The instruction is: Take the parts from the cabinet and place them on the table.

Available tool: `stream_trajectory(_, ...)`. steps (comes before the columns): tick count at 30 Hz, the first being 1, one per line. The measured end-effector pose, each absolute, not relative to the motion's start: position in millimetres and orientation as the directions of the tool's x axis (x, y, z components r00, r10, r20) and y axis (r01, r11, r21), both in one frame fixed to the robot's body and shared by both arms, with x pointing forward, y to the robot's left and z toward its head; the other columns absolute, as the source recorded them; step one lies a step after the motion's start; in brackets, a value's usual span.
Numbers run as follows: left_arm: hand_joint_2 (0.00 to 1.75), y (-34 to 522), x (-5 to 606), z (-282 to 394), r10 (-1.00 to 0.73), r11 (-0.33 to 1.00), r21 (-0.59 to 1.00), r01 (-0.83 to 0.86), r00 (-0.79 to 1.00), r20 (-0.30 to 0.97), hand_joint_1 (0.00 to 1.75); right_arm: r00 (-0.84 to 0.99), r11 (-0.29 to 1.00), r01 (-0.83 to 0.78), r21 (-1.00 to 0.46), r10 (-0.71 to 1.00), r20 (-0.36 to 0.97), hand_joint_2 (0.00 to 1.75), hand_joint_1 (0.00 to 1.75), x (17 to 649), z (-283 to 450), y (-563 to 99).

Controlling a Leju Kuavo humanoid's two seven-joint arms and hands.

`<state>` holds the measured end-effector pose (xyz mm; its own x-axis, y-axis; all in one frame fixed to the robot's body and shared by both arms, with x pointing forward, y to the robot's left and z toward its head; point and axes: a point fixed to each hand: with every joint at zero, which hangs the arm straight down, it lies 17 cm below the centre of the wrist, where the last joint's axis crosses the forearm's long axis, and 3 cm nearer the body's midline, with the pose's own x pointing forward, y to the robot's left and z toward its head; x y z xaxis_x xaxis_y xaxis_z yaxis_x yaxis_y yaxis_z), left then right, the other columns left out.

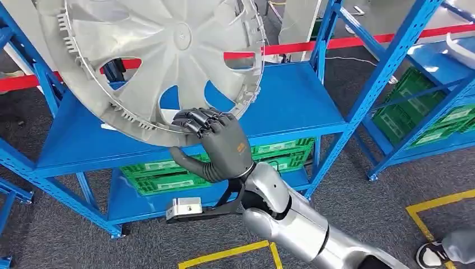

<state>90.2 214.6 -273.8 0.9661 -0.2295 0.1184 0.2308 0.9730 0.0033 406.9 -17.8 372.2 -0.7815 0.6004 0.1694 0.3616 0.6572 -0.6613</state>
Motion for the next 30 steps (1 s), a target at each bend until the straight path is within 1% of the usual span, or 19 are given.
stream_trajectory(10, 1.75, 215.8, 92.3, -273.7, -0.234, 0.972, 0.009, 0.235, 0.964, 0.128, 0.00, -0.785, 0.647, 0.366, -0.669, 0.601, 0.153, 1.75, 1.75, 405.1, 372.0, -14.4)
stream_trajectory(30, 1.75, 225.0, 95.7, -274.2, -0.232, 0.973, 0.033, 0.230, 0.965, 0.122, 0.00, -0.763, 0.627, 0.364, -0.689, 0.625, 0.165, 1.75, 1.75, 402.7, 353.1, -14.7)
